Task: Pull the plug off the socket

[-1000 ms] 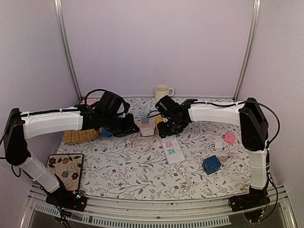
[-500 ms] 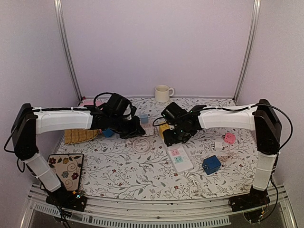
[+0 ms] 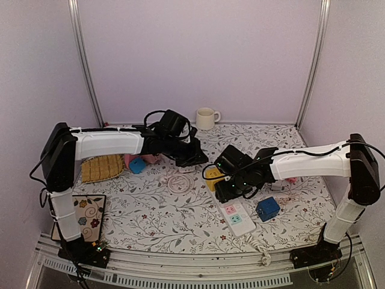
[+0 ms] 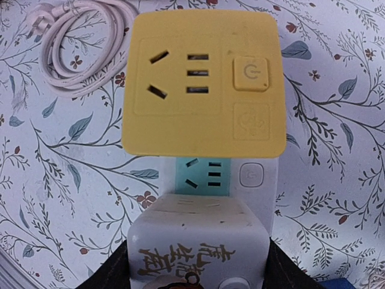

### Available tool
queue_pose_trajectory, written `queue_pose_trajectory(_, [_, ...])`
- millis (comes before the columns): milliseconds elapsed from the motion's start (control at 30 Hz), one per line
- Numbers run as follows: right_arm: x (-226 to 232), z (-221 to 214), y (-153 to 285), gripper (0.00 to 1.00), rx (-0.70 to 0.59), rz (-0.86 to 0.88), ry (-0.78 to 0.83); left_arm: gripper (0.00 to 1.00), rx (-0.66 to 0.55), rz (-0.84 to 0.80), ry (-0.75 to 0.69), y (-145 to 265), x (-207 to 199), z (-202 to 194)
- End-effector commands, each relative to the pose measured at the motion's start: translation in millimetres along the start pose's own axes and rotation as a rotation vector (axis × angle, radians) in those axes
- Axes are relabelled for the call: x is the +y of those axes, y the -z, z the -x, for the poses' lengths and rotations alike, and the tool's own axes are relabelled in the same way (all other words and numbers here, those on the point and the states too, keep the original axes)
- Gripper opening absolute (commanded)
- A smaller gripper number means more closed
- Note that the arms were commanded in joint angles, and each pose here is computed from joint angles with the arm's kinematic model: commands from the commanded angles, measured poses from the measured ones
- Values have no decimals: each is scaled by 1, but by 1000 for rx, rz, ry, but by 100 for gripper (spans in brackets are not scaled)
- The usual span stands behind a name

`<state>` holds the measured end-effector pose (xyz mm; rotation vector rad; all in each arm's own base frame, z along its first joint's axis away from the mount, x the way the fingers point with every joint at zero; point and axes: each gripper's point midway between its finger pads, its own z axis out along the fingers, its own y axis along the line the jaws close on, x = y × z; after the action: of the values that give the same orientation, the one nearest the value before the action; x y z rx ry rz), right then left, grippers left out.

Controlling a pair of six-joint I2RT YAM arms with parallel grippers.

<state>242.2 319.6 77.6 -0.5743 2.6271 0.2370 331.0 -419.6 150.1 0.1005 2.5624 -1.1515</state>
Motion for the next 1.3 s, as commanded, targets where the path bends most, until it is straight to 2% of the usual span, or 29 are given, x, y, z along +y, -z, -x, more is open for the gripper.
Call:
queue_pose_trajectory(0, [5, 11, 9, 32, -49, 22, -25, 5, 70, -32, -16, -30, -7, -13])
queue_pose_trajectory(167, [5, 15, 8, 32, -57, 12, -14, 4, 127, -18, -49, -52, -6, -24])
queue_pose_trajectory(400, [6, 23, 9, 32, -75, 1, 1, 3, 178, 47, -32, -64, 18, -43])
queue_pose_trajectory(500, [5, 24, 9, 32, -77, -7, 11, 2, 195, 103, -21, -63, 34, -51])
queue_pose_trajectory(867, [19, 73, 32, 31, -182, -14, 55, 1, 263, 266, -15, -52, 92, -87])
queue_pose_trajectory(1267, [17, 79, 41, 31, -202, -21, 58, 0, 275, 296, -27, -53, 101, -92])
